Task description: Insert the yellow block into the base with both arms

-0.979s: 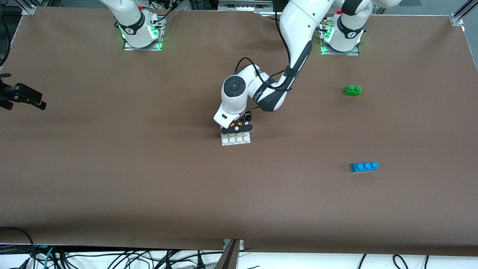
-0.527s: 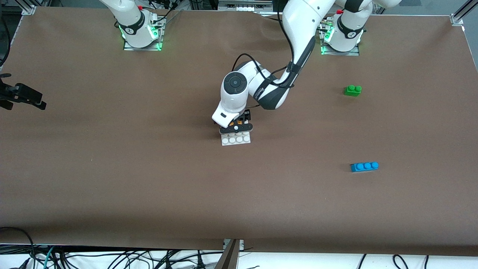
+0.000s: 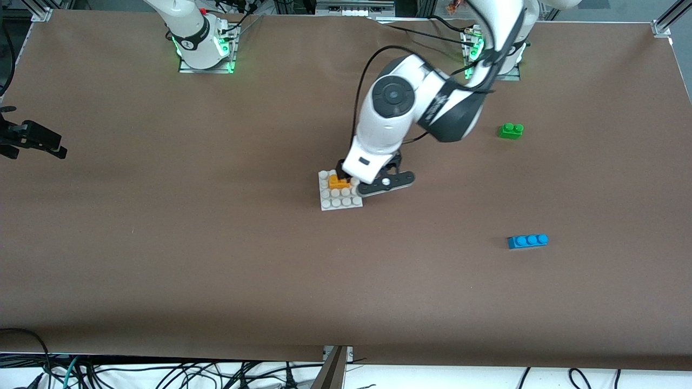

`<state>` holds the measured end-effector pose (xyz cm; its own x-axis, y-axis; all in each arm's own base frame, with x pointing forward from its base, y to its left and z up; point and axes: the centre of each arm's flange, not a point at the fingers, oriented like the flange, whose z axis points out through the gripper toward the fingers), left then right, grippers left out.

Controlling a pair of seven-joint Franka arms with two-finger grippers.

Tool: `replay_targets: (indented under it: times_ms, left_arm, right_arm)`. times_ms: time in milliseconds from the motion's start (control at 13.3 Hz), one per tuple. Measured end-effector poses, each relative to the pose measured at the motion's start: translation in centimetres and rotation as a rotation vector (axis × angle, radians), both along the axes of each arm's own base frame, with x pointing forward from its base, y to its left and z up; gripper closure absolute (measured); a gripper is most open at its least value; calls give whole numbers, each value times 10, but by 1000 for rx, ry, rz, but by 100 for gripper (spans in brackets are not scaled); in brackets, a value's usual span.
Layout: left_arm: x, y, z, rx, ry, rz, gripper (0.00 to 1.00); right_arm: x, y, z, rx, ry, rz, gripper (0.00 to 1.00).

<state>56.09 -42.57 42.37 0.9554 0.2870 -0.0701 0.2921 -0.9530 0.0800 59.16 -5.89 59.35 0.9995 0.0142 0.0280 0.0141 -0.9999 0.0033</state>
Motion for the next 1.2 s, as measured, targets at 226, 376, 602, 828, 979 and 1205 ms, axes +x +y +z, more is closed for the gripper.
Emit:
replay_targets:
  times_ms: [226,376,602,828,979,1205]
  left_arm:
    - [6,67,54,14,28,-62,0]
    - [11,128,84,8,25,-89,0]
    - [2,226,118,1,40,-157,0]
    - [-15,297,141,4,66,-195,0]
    - [-20,334,150,55,52,-227,0]
    - [-25,377,161,126,29,-221,0]
  right_arm:
    - [0,0,0,0,0,0,0]
    - [0,0,0,0,0,0,0]
    - [0,1,0,0,0,2,0]
    - [0,1,0,0,0,2,0]
    - [0,1,0,0,0,2,0]
    - [0,1,0,0,0,2,0]
